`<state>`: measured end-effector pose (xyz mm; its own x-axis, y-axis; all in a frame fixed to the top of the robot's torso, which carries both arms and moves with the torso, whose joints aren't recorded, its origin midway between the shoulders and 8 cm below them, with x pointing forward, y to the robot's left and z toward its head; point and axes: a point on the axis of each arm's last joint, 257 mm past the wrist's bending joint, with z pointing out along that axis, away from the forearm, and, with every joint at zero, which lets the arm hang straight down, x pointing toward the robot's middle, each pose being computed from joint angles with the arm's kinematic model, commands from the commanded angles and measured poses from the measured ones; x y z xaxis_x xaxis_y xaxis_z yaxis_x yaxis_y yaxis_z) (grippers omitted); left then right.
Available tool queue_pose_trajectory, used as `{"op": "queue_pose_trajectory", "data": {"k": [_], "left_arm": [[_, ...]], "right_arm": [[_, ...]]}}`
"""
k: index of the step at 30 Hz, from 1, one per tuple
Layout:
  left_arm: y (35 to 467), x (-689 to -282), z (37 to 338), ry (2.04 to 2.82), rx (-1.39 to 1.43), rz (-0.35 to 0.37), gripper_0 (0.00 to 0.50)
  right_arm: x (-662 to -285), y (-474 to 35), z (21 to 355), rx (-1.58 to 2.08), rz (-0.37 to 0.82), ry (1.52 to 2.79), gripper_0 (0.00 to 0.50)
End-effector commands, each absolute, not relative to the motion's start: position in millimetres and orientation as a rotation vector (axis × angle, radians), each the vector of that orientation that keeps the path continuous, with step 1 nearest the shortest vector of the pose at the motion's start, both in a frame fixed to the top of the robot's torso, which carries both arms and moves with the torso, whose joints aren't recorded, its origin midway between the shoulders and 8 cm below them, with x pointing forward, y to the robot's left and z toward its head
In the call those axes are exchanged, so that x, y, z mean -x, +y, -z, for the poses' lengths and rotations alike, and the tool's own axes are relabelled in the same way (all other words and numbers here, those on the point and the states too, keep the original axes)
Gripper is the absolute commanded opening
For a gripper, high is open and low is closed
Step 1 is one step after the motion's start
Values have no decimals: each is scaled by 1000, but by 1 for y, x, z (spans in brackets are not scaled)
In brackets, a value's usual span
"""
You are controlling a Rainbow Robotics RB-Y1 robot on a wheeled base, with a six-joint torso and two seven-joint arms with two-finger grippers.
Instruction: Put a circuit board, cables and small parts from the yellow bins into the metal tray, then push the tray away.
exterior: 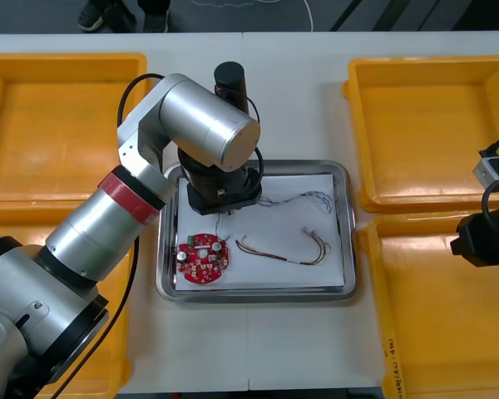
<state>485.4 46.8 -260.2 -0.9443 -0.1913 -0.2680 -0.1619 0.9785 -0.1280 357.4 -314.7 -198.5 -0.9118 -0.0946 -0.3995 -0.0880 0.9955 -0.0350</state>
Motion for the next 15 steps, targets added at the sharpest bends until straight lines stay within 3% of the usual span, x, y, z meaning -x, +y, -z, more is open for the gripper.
{"op": "queue_pose_trajectory", "data": {"k": [1,3,4,11,15], "left_arm": [[16,-489,237,2803,78,181,430],[15,-490,235,2797,73,182,493],[15,-490,234,2792,70,182,500],[15,-490,228,2785,72,186,500],[20,-488,210,2768,64,191,500]], "right_arm": [[-356,-317,193,153,20,2707,500],[-356,-317,193,153,20,2707,500],[-356,-317,194,155,20,2709,500],[-356,-316,194,161,21,2708,500],[-356,-316,193,168,19,2707,500]]}}
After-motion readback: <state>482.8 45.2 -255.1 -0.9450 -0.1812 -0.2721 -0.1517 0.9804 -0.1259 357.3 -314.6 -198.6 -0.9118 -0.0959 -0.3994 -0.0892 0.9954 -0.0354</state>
